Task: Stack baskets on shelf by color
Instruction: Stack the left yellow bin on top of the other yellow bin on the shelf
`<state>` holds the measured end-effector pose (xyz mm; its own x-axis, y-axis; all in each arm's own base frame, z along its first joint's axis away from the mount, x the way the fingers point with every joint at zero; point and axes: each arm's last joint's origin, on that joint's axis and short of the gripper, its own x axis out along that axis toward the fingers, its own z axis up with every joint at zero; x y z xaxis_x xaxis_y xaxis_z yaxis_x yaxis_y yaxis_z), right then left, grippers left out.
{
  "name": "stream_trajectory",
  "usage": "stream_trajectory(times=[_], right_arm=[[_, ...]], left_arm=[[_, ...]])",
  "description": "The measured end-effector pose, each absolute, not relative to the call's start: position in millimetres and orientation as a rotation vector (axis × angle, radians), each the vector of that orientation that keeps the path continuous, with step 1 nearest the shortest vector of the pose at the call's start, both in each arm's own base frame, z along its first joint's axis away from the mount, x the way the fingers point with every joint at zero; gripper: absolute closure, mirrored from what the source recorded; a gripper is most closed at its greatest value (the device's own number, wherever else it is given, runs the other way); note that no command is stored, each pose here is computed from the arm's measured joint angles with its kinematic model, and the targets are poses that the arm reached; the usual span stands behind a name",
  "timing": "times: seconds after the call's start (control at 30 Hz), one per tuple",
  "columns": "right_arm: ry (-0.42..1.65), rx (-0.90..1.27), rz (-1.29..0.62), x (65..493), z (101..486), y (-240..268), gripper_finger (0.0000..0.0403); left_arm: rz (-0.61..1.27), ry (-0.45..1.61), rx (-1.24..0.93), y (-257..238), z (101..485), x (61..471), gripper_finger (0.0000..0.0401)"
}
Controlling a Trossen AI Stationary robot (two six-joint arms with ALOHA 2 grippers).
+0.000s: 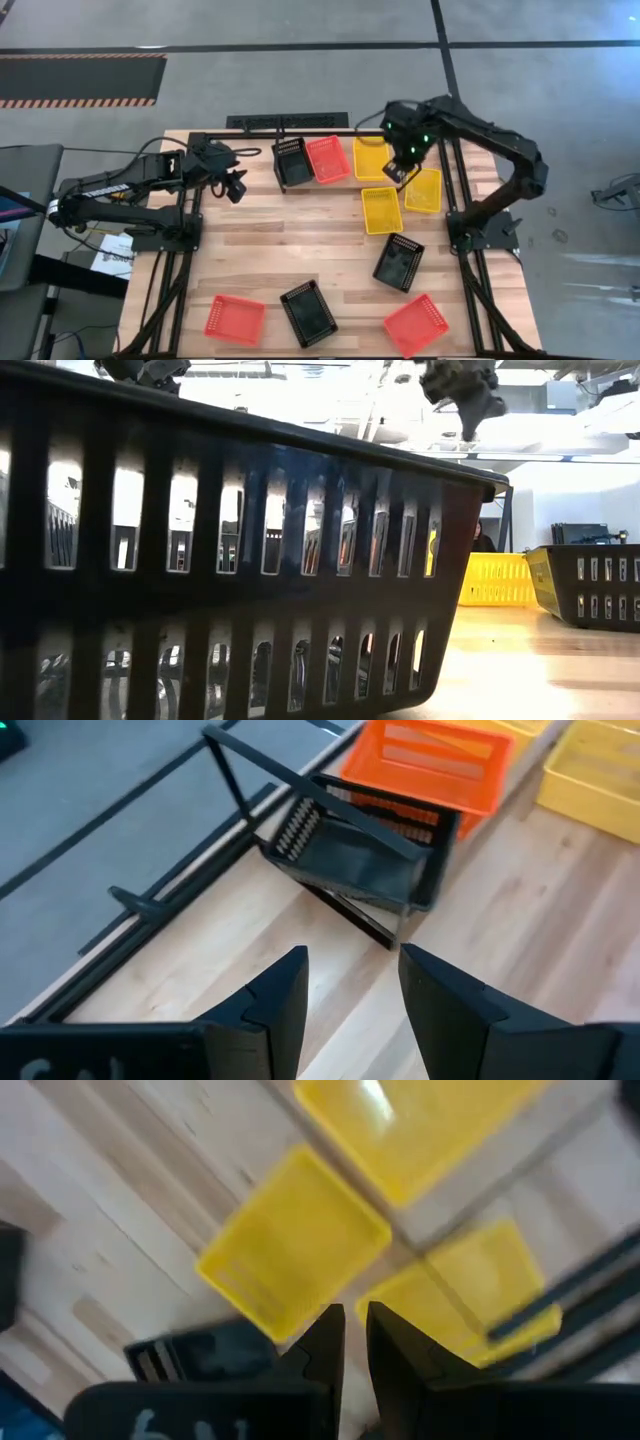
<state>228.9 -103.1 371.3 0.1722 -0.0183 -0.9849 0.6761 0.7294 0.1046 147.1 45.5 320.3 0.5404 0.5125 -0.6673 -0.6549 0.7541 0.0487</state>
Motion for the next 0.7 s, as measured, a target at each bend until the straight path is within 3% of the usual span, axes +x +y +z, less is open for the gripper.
stream_trajectory(times=[0.13, 0.47, 0.7], right_arm=[[1.383, 0.678, -0.590, 224, 343, -82, 0.0336], [1.270, 0.757, -0.583, 230, 305, -32, 0.0336], [1.263, 0.917, -0.808, 230, 275, -6, 0.0336]], left_arm=[[0.665, 0.732, -0.192, 45, 320, 147, 0.0255], [0.653, 0.749, -0.133, 45, 320, 147, 0.0255], [0.658, 0.746, -0.142, 45, 320, 147, 0.0255]])
